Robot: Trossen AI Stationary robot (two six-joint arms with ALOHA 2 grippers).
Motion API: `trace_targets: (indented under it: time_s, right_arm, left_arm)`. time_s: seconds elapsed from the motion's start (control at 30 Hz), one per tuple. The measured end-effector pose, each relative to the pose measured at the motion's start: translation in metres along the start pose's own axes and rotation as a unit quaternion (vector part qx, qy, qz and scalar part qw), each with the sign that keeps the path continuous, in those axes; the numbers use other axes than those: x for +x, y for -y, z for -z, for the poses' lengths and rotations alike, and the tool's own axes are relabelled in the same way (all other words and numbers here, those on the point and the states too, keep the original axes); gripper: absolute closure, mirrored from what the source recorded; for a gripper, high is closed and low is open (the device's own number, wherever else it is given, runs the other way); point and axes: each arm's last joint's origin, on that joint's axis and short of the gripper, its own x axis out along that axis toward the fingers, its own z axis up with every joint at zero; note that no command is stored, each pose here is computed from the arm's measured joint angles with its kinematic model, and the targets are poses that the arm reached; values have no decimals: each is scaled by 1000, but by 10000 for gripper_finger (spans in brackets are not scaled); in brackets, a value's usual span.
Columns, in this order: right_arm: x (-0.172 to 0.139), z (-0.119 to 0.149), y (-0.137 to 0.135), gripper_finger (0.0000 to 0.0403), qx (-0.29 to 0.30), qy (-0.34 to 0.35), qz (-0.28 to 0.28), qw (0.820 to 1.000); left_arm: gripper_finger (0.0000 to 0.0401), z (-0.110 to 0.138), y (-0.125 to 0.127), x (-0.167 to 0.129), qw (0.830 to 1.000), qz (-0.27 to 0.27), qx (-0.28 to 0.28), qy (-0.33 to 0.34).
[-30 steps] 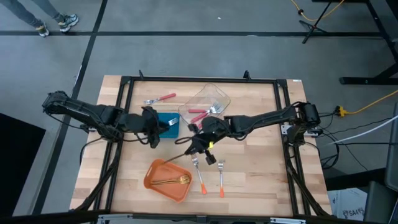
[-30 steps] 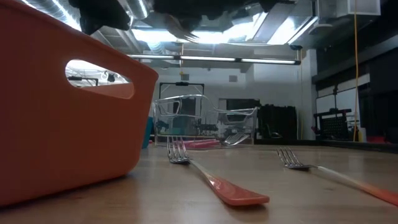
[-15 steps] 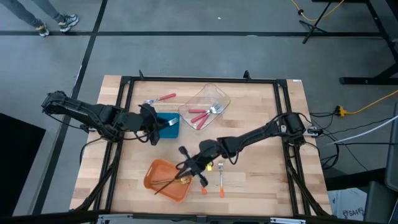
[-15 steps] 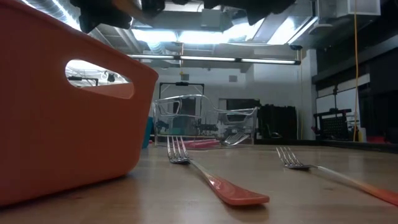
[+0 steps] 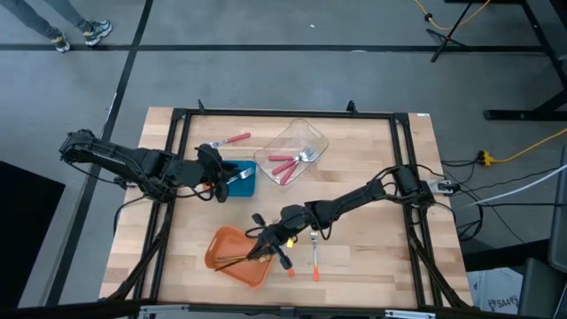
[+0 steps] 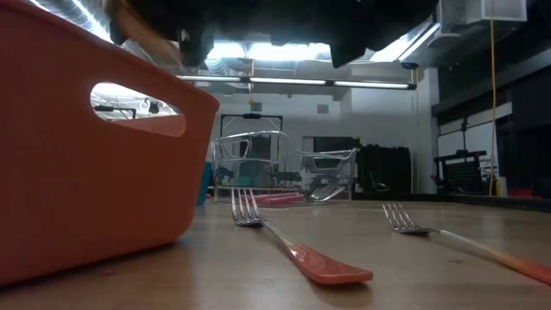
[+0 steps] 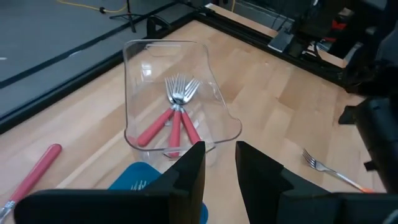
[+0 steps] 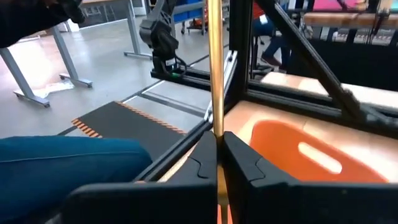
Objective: Sort silverware by color (type)
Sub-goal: Put the gold fork into the orange bin
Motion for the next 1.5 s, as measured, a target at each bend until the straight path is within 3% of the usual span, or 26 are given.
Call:
trace_targets:
  time_s: [0.33,0.57,1.5]
  right_arm:
    - [1,6,2,402,19,-16,30,999]
    - [3,29,10,402,66,-53,98,992]
    - [2,28,15,402,69,-55,129,988]
  left_arm:
    - [319,0,0,0,1000,-4,0,2]
    - [319,0,0,0,1000,-3,0,2]
    - [319,0,0,0,1000,-3,1,2]
